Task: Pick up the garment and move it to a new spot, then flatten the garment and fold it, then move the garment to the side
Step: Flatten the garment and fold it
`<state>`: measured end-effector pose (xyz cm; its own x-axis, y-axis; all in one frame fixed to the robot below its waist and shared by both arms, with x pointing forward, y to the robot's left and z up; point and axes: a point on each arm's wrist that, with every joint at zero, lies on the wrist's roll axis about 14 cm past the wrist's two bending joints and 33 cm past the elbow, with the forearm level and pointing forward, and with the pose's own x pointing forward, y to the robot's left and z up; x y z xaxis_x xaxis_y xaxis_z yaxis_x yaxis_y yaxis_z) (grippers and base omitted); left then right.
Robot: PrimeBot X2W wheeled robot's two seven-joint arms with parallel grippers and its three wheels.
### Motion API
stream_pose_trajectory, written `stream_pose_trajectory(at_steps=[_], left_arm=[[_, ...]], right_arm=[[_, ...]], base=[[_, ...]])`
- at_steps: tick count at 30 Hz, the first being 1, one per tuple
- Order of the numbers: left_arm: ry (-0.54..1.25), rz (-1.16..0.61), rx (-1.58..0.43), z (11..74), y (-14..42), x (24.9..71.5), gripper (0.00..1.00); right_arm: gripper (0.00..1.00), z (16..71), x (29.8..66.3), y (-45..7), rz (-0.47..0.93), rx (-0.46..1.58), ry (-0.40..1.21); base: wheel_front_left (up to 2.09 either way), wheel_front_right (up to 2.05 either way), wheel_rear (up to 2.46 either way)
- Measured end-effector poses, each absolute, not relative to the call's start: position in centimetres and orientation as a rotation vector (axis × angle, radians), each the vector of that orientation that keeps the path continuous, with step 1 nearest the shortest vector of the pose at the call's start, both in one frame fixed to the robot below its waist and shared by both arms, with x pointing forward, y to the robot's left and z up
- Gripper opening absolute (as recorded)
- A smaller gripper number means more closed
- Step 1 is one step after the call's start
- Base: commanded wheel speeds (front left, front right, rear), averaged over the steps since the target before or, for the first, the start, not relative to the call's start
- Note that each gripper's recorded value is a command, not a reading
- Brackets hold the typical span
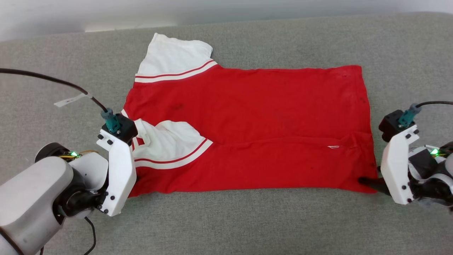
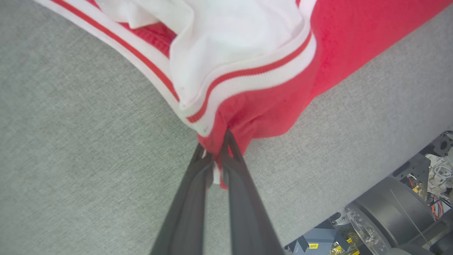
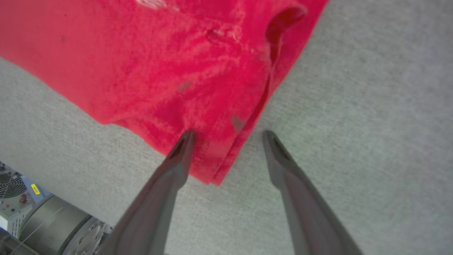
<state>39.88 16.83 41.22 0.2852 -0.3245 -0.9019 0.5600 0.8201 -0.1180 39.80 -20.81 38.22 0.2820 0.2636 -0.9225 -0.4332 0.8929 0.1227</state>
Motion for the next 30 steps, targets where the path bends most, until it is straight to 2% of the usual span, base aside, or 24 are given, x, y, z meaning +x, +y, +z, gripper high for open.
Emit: stream_pose_trajectory(at_steps=[7, 8, 9, 19, 25, 30], left_arm=[[1.164, -0.597, 0.244, 40.0, 17.1, 39.9, 0.0], [1.166, -0.595, 0.242, 39.9, 17.1, 39.9, 0.0], [1.168, -0.594, 0.241, 39.8, 17.1, 39.9, 0.0], [1.128, -0.564, 0.183, 41.5, 18.0, 38.1, 0.0], [1.127, -0.571, 0.173, 42.2, 18.2, 35.7, 0.0], [1.154, -0.599, 0.149, 41.4, 17.5, 33.4, 0.0]], right_arm=[[1.0, 35.8, 39.4, -19.8, 0.476, -0.139, 1.236], [0.42, 35.7, 39.5, -19.8, 0.476, -0.14, 1.233], [0.0, 35.7, 39.6, -19.7, 0.477, -0.141, 1.224], [0.0, 40.7, 39.9, -20.8, 0.492, -0.198, 1.046], [0.0, 42.7, 37.8, -21.8, 0.513, -0.226, 1.032], [0.0, 41.8, 35.3, -22.5, 0.522, -0.221, 1.094]], base=[[0.0, 0.0, 0.0], [0.0, 0.0, 0.0], [0.0, 0.0, 0.0], [0.0, 0.0, 0.0], [0.0, 0.0, 0.0], [0.0, 0.0, 0.0]])
